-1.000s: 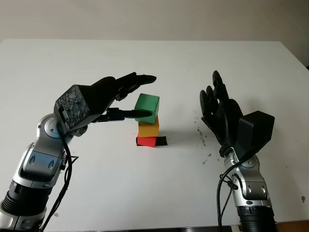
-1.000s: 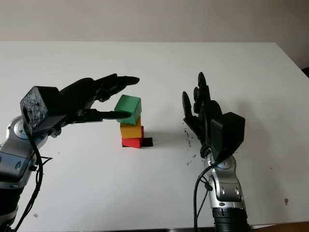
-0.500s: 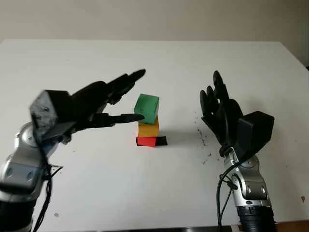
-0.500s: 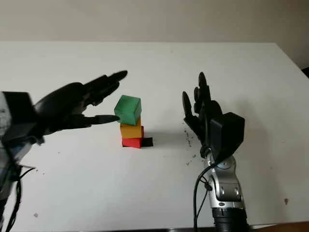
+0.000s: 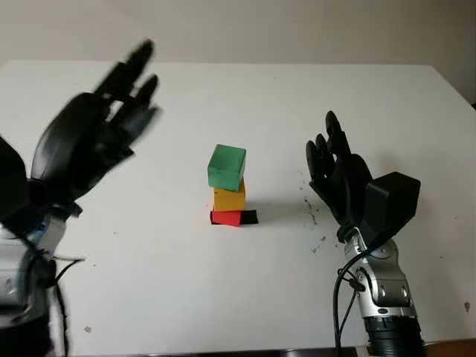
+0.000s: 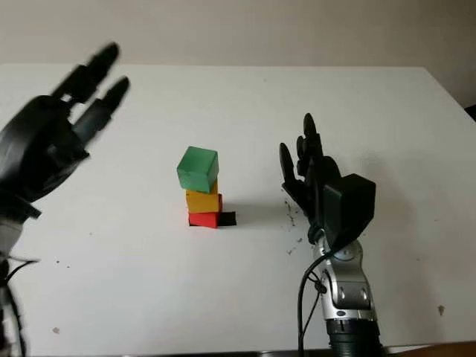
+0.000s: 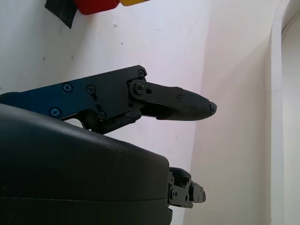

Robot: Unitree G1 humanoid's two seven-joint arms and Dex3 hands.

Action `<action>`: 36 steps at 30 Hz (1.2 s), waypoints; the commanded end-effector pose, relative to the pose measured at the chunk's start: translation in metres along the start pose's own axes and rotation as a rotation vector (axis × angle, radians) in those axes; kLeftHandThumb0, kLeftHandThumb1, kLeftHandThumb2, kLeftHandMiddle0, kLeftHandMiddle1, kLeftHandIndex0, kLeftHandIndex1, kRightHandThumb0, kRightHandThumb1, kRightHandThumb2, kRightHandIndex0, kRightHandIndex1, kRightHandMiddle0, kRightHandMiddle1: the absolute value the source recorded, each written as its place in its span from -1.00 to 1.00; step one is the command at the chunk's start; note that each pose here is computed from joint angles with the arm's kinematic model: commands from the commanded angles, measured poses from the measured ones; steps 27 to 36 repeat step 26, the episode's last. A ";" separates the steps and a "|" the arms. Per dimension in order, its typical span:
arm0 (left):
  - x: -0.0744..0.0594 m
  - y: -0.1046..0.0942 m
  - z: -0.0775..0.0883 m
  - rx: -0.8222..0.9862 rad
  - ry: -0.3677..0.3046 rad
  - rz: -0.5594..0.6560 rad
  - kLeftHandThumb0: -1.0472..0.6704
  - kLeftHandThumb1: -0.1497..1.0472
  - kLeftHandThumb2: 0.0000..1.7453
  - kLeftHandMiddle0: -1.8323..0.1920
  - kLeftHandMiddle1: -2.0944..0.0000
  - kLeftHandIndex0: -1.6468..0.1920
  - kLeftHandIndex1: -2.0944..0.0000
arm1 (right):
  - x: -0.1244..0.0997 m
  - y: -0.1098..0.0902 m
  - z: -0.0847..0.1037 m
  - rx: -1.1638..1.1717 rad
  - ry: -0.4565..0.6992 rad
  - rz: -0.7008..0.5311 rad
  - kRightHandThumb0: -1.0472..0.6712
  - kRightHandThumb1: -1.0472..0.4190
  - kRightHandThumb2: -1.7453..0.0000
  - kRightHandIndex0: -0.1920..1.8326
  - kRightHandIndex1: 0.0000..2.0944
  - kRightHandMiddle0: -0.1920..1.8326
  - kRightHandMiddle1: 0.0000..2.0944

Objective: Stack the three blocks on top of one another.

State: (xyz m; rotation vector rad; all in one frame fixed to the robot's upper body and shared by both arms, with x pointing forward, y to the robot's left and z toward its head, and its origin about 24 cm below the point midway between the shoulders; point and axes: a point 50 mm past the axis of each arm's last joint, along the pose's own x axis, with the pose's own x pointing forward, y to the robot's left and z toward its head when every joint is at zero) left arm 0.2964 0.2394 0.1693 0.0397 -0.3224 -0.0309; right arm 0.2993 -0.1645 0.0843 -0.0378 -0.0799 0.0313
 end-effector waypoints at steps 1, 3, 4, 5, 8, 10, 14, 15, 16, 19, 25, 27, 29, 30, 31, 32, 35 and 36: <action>0.004 0.005 -0.025 -0.037 0.037 0.081 -0.65 1.00 -0.35 0.90 0.98 0.84 0.96 | 0.004 0.004 0.004 0.024 -0.016 0.006 -0.38 -1.00 0.36 -0.88 -0.95 -0.87 -0.96; 0.003 0.005 -0.039 -0.051 0.054 0.107 -0.64 1.00 -0.32 0.94 0.98 0.89 0.98 | 0.005 0.006 0.004 0.038 -0.005 0.016 -0.39 -1.00 0.35 -0.90 -0.96 -0.90 -0.97; 0.002 0.004 -0.047 -0.060 0.061 0.114 -0.63 1.00 -0.30 0.96 0.98 0.92 0.99 | 0.005 0.006 0.004 0.040 -0.004 0.027 -0.38 -1.00 0.34 -0.92 -0.97 -0.92 -0.97; 0.000 0.003 -0.056 -0.059 0.071 0.113 -0.63 1.00 -0.28 0.99 0.98 0.95 0.99 | 0.006 0.007 0.004 0.034 0.000 0.048 -0.38 -1.00 0.32 -0.95 -0.98 -0.95 -0.98; -0.006 0.001 -0.074 -0.045 0.091 0.090 -0.64 1.00 -0.29 1.00 1.00 0.99 1.00 | 0.008 0.009 0.005 0.010 0.018 0.078 -0.42 -1.00 0.31 -0.99 -0.99 -0.99 -0.99; -0.008 0.000 -0.080 -0.051 0.095 0.087 -0.64 1.00 -0.29 1.00 1.00 1.00 1.00 | 0.008 0.010 0.005 0.008 0.030 0.082 -0.45 -1.00 0.31 -1.00 -0.99 -1.00 -0.99; -0.014 -0.005 -0.086 -0.100 0.091 0.124 -0.65 1.00 -0.34 0.99 0.97 0.97 0.98 | 0.008 0.012 0.003 0.064 0.045 0.084 -0.48 -1.00 0.30 -1.00 -1.00 -1.00 -1.00; -0.016 -0.007 -0.086 -0.109 0.087 0.127 -0.64 1.00 -0.35 0.98 0.96 0.97 0.97 | 0.008 0.012 0.003 0.076 0.046 0.080 -0.48 -1.00 0.30 -1.00 -1.00 -1.00 -1.00; -0.020 -0.011 -0.086 -0.117 0.082 0.125 -0.63 1.00 -0.35 0.98 0.96 0.96 0.97 | 0.008 0.013 0.003 0.090 0.044 0.070 -0.48 -1.00 0.30 -1.00 -1.00 -1.00 -1.00; -0.030 -0.020 -0.084 -0.136 0.071 0.132 -0.64 1.00 -0.35 0.94 0.94 0.93 0.95 | 0.007 0.016 0.002 0.124 0.042 0.048 -0.45 -1.00 0.30 -1.00 -1.00 -1.00 -1.00; -0.038 -0.025 -0.080 -0.163 0.061 0.140 -0.62 1.00 -0.35 0.91 0.94 0.89 0.94 | 0.006 0.017 0.001 0.157 0.034 0.025 -0.44 -1.00 0.30 -1.00 -1.00 -1.00 -0.99; -0.038 -0.026 -0.080 -0.164 0.064 0.139 -0.61 1.00 -0.35 0.90 0.94 0.89 0.94 | 0.006 0.017 0.001 0.162 0.034 0.022 -0.44 -1.00 0.30 -1.00 -1.00 -1.00 -0.99; -0.038 -0.026 -0.080 -0.164 0.064 0.139 -0.61 1.00 -0.35 0.90 0.94 0.89 0.94 | 0.006 0.017 0.001 0.162 0.034 0.022 -0.44 -1.00 0.30 -1.00 -1.00 -1.00 -0.99; -0.038 -0.026 -0.080 -0.164 0.064 0.139 -0.61 1.00 -0.35 0.90 0.94 0.89 0.94 | 0.006 0.017 0.001 0.162 0.034 0.022 -0.44 -1.00 0.30 -1.00 -1.00 -1.00 -0.99; -0.038 -0.026 -0.080 -0.164 0.064 0.139 -0.61 1.00 -0.35 0.90 0.94 0.89 0.94 | 0.006 0.017 0.001 0.162 0.034 0.022 -0.44 -1.00 0.30 -1.00 -1.00 -1.00 -0.99; -0.038 -0.026 -0.080 -0.164 0.064 0.139 -0.61 1.00 -0.35 0.90 0.94 0.89 0.94 | 0.006 0.017 0.001 0.162 0.034 0.022 -0.44 -1.00 0.30 -1.00 -1.00 -1.00 -0.99; -0.038 -0.026 -0.080 -0.164 0.064 0.139 -0.61 1.00 -0.35 0.90 0.94 0.89 0.94 | 0.006 0.017 0.001 0.162 0.034 0.022 -0.44 -1.00 0.30 -1.00 -1.00 -1.00 -0.99; -0.038 -0.026 -0.080 -0.164 0.064 0.139 -0.61 1.00 -0.35 0.90 0.94 0.89 0.94 | 0.006 0.017 0.001 0.162 0.034 0.022 -0.44 -1.00 0.30 -1.00 -1.00 -1.00 -0.99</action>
